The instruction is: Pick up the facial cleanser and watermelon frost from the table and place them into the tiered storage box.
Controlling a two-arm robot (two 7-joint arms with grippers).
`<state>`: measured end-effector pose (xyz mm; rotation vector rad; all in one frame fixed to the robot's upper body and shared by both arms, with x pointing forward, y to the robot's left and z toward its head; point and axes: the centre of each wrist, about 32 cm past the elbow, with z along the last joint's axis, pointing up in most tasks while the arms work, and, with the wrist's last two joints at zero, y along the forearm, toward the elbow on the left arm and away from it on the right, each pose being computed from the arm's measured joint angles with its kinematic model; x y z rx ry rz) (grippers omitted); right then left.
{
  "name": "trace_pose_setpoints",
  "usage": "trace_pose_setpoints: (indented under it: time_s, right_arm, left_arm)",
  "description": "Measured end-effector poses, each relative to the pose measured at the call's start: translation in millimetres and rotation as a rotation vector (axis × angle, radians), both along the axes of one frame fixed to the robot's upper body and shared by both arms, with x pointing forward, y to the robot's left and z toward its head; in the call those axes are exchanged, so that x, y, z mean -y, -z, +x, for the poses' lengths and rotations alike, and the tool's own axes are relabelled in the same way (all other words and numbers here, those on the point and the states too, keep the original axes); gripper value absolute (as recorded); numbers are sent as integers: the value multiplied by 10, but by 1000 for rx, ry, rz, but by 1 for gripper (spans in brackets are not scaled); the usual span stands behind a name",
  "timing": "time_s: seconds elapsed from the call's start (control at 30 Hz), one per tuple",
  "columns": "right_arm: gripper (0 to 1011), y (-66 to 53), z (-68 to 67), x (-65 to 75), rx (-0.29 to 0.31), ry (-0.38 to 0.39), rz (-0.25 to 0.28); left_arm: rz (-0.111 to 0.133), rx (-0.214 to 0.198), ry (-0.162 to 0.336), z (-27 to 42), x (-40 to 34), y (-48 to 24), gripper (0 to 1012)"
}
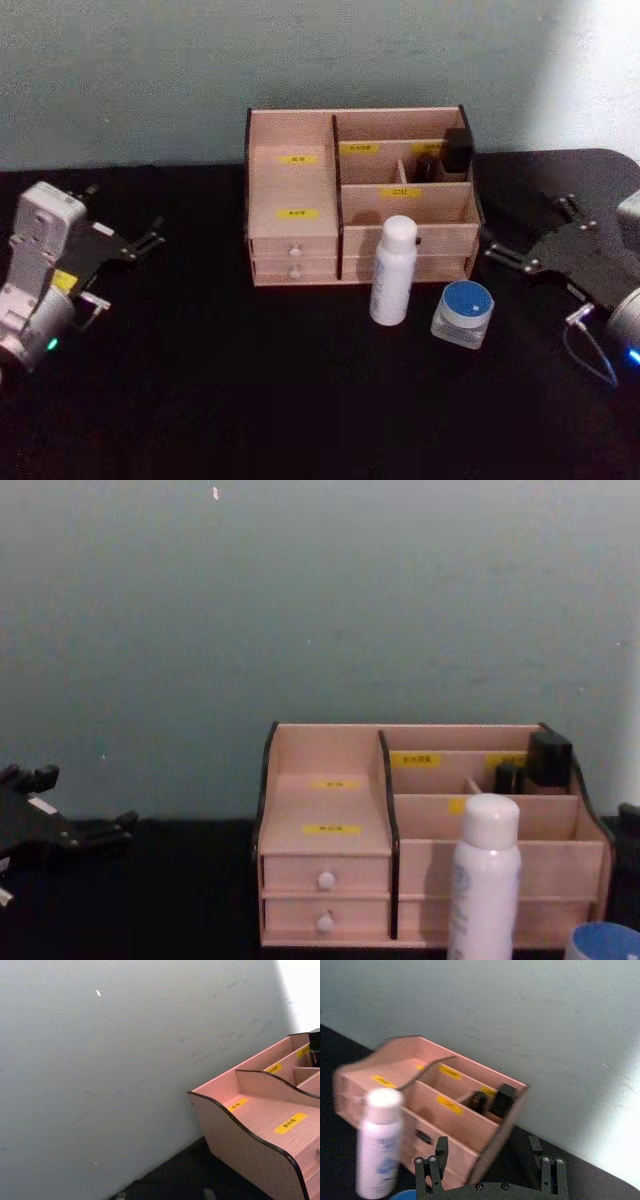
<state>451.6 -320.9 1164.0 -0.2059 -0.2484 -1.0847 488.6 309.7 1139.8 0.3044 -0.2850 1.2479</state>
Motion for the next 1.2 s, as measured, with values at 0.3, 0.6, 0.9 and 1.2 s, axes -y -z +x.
trace_pose_setpoints:
  time_s: [0.3,0.6,0.9,1.2]
  right_arm:
    - [1000,15,-39,-137,-38,-164,31]
    - [1000,109,11,-233,-121,-271,70]
    - [1000,215,109,-299,-173,-304,91]
    - [1000,297,241,-362,-201,-314,107]
  left_arm:
    - [0,0,0,0,0,0,1001]
    - [0,0,0,0,0,0,1001]
    - [0,0,0,0,0,0,1001]
    - [0,0,0,0,0,0,1001]
